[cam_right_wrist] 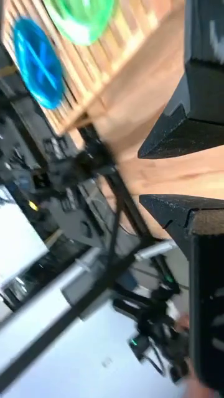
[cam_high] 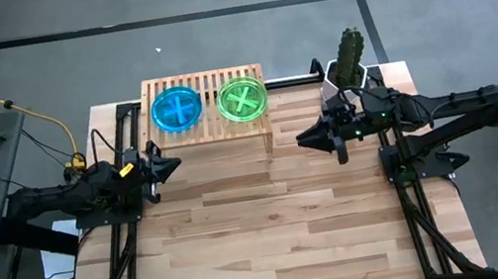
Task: Place and stack plates onto a shelf
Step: Return to Home Position
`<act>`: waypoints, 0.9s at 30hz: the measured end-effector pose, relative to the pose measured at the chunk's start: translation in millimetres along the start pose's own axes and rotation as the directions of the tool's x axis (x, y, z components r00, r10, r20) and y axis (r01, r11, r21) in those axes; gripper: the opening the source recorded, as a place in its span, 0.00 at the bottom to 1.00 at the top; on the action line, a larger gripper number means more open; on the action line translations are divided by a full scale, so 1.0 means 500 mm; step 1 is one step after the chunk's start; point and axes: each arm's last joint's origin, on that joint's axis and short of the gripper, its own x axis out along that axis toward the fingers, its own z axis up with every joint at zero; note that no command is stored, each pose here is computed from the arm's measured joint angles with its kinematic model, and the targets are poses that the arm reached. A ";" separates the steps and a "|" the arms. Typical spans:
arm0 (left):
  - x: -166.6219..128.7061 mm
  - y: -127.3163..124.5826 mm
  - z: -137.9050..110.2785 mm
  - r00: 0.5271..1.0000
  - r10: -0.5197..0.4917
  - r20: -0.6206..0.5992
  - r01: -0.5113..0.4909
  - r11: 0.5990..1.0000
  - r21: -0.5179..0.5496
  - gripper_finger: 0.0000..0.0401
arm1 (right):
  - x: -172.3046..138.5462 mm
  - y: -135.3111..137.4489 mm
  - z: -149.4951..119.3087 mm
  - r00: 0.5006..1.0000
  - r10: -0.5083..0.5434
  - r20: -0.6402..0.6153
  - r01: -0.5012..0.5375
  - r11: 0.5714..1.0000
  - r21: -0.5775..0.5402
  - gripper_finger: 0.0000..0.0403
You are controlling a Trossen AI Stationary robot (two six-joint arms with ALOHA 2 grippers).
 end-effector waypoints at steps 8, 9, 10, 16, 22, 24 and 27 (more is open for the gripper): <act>-0.001 0.004 -0.018 0.995 0.011 -0.096 -0.004 0.997 0.073 0.00 | -0.009 -0.001 -0.013 0.994 0.040 -0.101 -0.046 0.997 -0.056 0.21; -0.001 0.004 -0.018 0.995 0.011 -0.096 -0.005 0.998 0.064 0.00 | -0.011 -0.001 -0.014 0.993 0.043 -0.111 -0.050 0.997 -0.066 0.21; -0.001 0.004 -0.018 0.995 0.013 -0.095 -0.007 0.998 0.058 0.00 | -0.014 -0.001 -0.015 0.991 0.048 -0.125 -0.058 0.995 -0.078 0.21; -0.001 0.005 -0.020 0.995 0.021 -0.100 -0.015 0.998 0.057 0.00 | -0.052 0.004 -0.034 0.975 0.036 -0.218 -0.064 0.991 -0.121 0.21; -0.001 0.006 -0.021 0.994 0.023 -0.108 -0.017 0.998 0.058 0.00 | -0.109 0.001 -0.091 0.979 0.073 -0.192 -0.104 0.983 -0.155 0.20; -0.001 0.006 -0.021 0.994 0.023 -0.108 -0.017 0.998 0.058 0.00 | -0.130 -0.012 -0.116 0.982 0.076 -0.174 -0.101 0.984 -0.144 0.20; -0.001 0.006 -0.021 0.994 0.023 -0.108 -0.017 0.998 0.058 0.00 | -0.154 -0.037 -0.157 0.986 0.098 -0.137 -0.113 0.988 -0.105 0.20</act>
